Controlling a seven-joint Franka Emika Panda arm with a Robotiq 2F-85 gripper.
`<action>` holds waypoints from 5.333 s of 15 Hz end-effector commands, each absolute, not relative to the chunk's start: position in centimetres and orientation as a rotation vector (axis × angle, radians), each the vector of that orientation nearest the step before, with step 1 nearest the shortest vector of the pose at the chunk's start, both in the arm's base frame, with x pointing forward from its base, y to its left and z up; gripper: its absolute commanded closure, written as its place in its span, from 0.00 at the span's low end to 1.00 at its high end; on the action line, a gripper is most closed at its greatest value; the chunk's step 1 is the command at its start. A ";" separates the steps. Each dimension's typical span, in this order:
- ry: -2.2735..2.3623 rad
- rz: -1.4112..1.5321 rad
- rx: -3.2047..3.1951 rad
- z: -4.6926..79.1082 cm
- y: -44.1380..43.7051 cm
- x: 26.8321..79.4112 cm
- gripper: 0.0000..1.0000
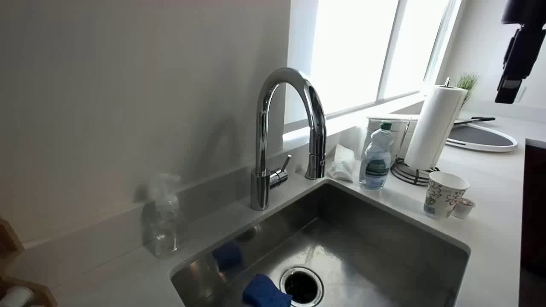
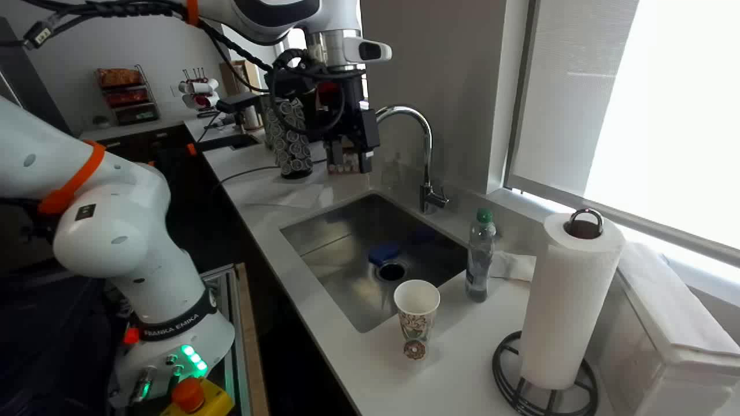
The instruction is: Move the dishwashing liquid bottle backwards.
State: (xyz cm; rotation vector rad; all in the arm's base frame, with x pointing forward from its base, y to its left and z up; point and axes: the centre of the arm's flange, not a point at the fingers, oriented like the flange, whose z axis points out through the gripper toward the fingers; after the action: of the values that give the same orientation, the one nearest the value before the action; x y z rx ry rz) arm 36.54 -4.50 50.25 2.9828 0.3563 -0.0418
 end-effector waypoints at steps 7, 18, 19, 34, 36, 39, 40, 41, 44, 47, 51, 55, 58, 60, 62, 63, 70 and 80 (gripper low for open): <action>0.429 0.024 2.936 50.4 -7.9 39.5 0.00; 0.772 0.251 2.919 47.9 -16.1 48.3 0.00; 0.781 0.260 2.925 47.0 -16.2 49.0 0.00; 0.496 0.347 2.976 43.8 -15.6 51.7 0.00; 0.461 0.359 2.978 42.6 -15.7 52.4 0.00; 0.403 0.385 2.995 41.2 -15.9 53.1 0.00; 0.398 0.409 2.990 40.7 -16.2 53.3 0.00; 0.389 0.430 2.995 40.3 -16.3 53.5 0.00; 0.370 0.466 3.011 39.2 -16.4 54.2 0.00; 0.358 0.466 3.044 38.3 -16.0 54.7 0.00; 0.322 0.463 3.060 37.7 -16.0 55.4 0.08; 0.276 0.479 3.080 37.5 -16.4 56.0 0.19; 0.200 0.469 3.089 37.5 -16.7 56.4 0.22; 0.162 0.470 3.097 37.3 -16.9 56.7 0.22; 0.132 0.471 3.110 37.2 -16.9 57.0 0.26; 0.123 0.468 3.116 37.2 -16.8 57.2 0.27; 0.097 0.368 3.141 36.9 -15.5 57.7 0.45; 0.056 0.238 3.097 37.9 -15.3 57.6 0.50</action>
State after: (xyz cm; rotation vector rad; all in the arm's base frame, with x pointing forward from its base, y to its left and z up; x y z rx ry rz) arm 57.38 -15.37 37.64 3.1090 0.0746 0.2878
